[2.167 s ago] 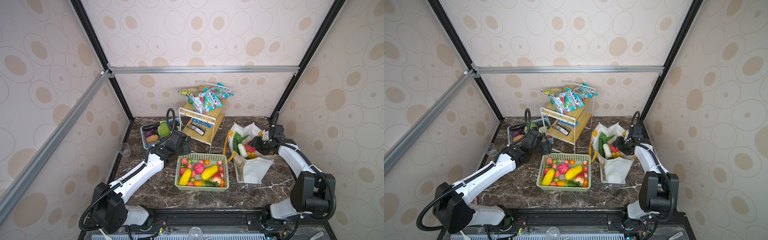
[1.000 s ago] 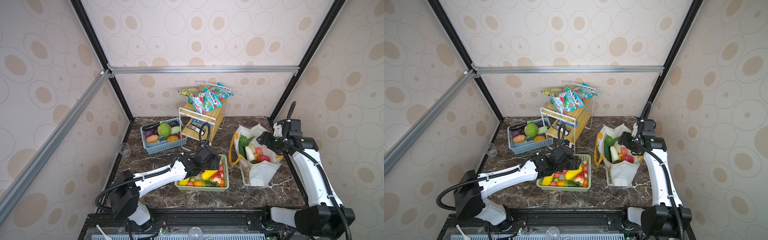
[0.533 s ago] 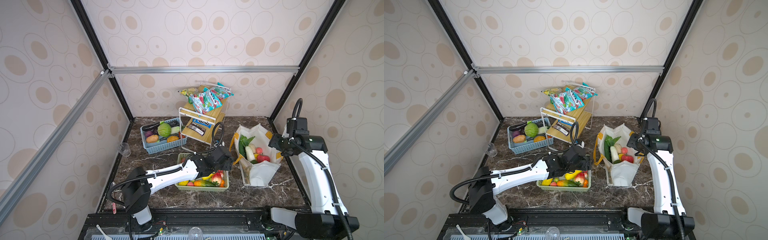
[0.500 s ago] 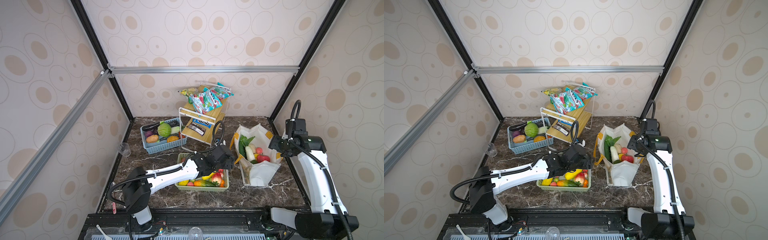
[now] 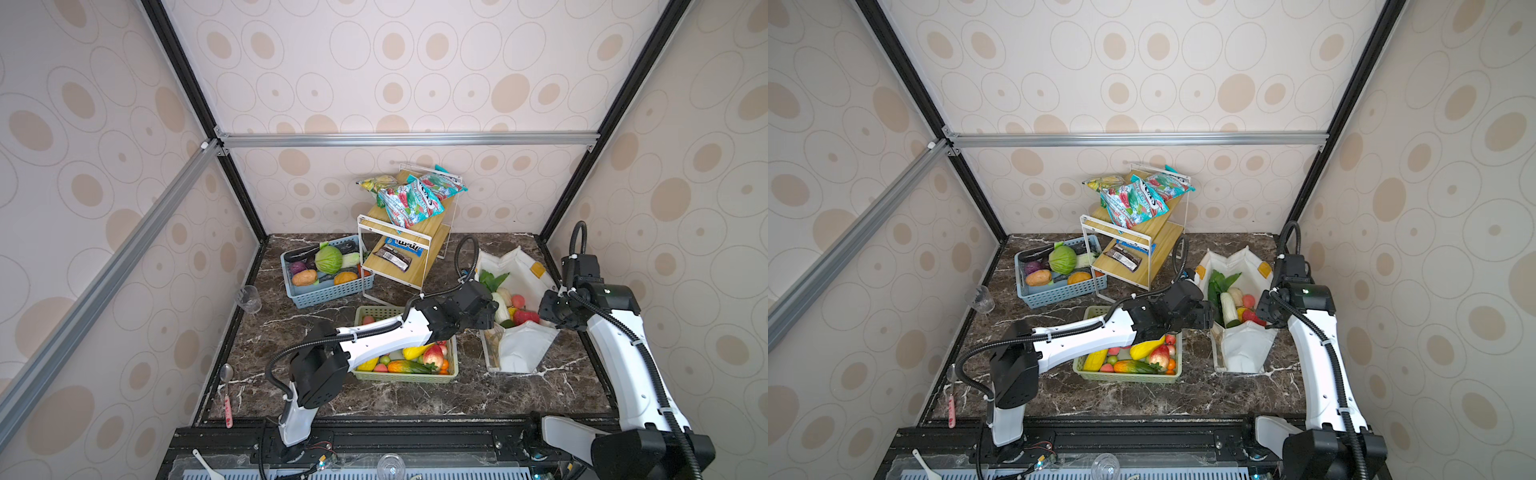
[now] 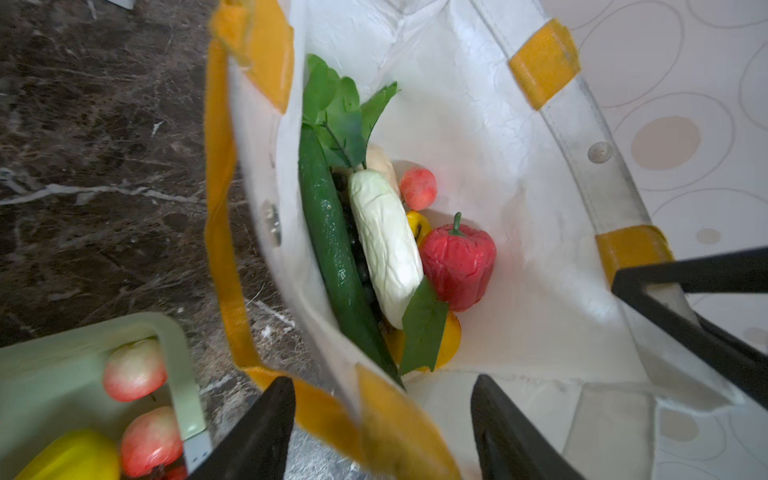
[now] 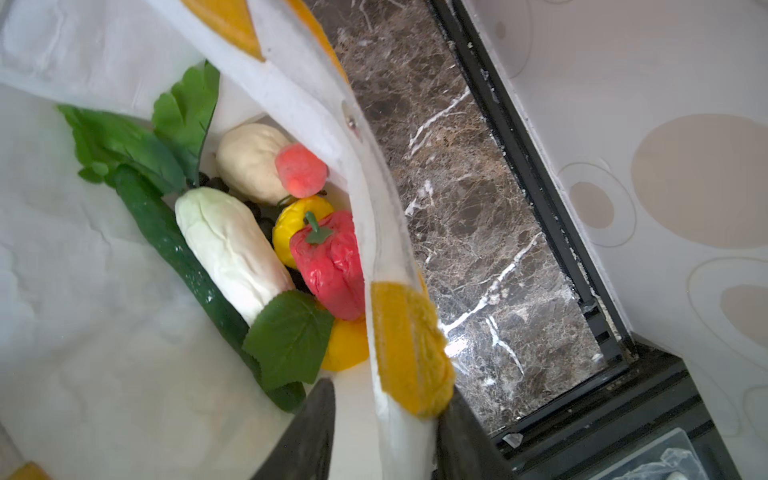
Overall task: Place the food into the grocery bag and tie it
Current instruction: 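Move the left gripper toward the tote bag rim while the right gripper rises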
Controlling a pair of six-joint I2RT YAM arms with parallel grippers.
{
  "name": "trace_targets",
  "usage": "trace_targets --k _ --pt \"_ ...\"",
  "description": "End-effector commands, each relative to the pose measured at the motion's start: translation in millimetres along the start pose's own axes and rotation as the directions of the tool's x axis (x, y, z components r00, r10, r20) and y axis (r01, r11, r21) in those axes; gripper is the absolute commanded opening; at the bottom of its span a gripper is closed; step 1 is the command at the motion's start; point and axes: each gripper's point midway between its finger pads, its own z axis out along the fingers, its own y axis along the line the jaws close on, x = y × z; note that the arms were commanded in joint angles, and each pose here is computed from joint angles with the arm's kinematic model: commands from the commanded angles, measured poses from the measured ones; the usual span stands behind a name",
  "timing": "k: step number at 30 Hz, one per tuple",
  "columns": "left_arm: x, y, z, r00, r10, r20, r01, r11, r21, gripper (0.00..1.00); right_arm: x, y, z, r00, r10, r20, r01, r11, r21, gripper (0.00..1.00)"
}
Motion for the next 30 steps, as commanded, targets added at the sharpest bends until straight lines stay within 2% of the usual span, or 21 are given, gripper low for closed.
trace_targets --k 1,6,8,13,19,23,27,30 --pt "-6.3 -14.5 3.3 0.999 0.031 0.01 -0.031 0.999 0.014 0.59 7.0 9.8 -1.9 1.0 -0.001 -0.018 0.0 0.998 -0.068 0.34" --pt "-12.3 -14.9 11.7 0.999 0.037 0.026 -0.037 0.999 0.002 0.36 13.5 34.3 -2.8 0.999 0.002 -0.053 -0.013 0.978 -0.209 0.23" --pt "-17.8 -11.1 12.8 0.998 0.048 0.035 -0.047 0.999 -0.014 0.24 15.0 45.1 -4.6 0.998 0.007 -0.067 -0.025 0.963 -0.269 0.22" --pt "-45.6 -3.9 9.5 0.992 0.103 0.076 -0.1 0.994 -0.032 0.08 12.6 66.7 -12.6 0.995 0.027 -0.091 -0.06 0.921 -0.384 0.22" --pt "-61.5 0.3 23.2 0.98 0.195 0.038 -0.193 0.98 -0.046 0.09 6.7 83.9 -13.1 0.991 0.018 -0.131 -0.076 0.889 -0.451 0.27" --pt "-61.1 10.8 25.5 0.977 0.211 0.01 -0.21 0.975 -0.072 0.09 12.7 83.5 -9.9 0.985 0.001 -0.174 -0.079 0.892 -0.445 0.4" --pt "-65.6 25.3 18.0 0.982 0.188 0.019 -0.185 0.978 -0.091 0.09 6.8 65.5 -7.7 0.984 0.039 -0.174 -0.108 0.908 -0.406 0.56" --pt "-65.5 31.6 15.3 0.983 0.183 0.015 -0.18 0.979 -0.092 0.09 0.2 52.7 -14.1 0.978 0.072 -0.194 -0.146 0.904 -0.401 0.61"
